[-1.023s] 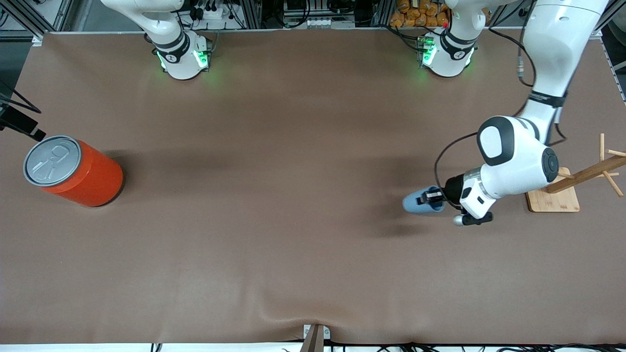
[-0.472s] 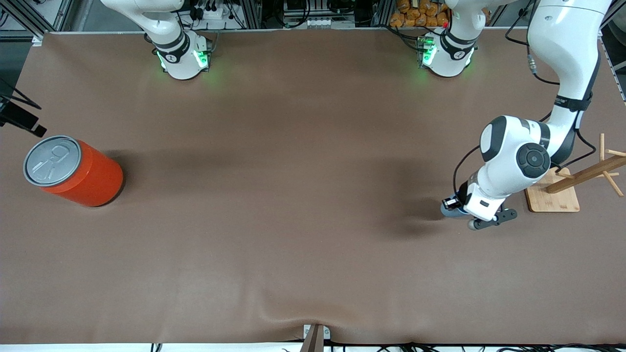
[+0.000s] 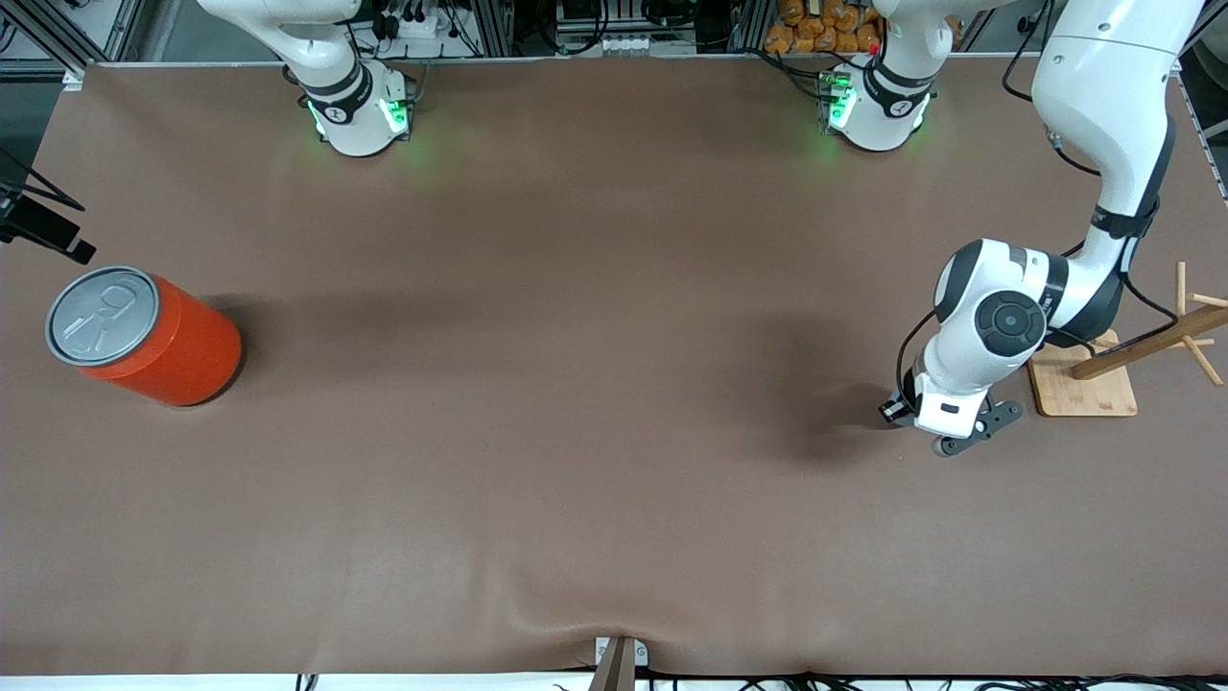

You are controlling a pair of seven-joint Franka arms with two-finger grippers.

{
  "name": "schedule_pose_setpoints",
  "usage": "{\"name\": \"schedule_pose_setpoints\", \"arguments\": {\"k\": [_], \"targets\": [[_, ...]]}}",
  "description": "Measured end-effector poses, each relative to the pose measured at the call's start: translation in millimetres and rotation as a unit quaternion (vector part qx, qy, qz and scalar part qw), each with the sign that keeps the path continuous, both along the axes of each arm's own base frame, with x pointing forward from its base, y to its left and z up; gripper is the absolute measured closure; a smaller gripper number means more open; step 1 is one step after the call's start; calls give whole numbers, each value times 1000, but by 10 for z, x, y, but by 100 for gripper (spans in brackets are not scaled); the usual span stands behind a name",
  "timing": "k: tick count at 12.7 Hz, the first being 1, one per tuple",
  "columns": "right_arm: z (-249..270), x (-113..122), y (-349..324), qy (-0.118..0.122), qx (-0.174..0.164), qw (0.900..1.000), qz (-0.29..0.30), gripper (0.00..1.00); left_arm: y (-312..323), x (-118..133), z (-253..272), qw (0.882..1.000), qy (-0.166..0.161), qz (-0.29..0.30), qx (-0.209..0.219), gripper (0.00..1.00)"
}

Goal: Flip cup
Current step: 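Rotate the cup upright with the left gripper and place it down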

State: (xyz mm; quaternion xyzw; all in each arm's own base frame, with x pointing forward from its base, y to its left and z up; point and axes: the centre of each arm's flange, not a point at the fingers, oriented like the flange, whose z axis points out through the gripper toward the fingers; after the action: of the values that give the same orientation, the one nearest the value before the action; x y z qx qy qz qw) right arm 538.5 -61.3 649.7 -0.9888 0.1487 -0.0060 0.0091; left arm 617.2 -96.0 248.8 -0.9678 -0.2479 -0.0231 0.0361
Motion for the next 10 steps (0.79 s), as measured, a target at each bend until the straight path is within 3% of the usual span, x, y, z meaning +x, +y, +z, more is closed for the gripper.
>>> {"name": "schedule_pose_setpoints", "arguments": {"k": [3, 6, 8, 10], "targets": [[0, 0, 0, 0, 0, 1000, 0, 0, 135, 53, 29, 999, -1, 35, -16, 84], [-13, -2, 40, 5, -3, 1000, 10, 0, 207, 167, 290, 997, 1, 73, -40, 51], [-37, -6, 74, 13, -3, 999, 31, 0, 193, 195, 811, 996, 26, 83, -29, 28], [-53, -7, 75, 17, -4, 999, 43, 0, 5, 159, 1543, 996, 26, 79, -31, 6]]}}
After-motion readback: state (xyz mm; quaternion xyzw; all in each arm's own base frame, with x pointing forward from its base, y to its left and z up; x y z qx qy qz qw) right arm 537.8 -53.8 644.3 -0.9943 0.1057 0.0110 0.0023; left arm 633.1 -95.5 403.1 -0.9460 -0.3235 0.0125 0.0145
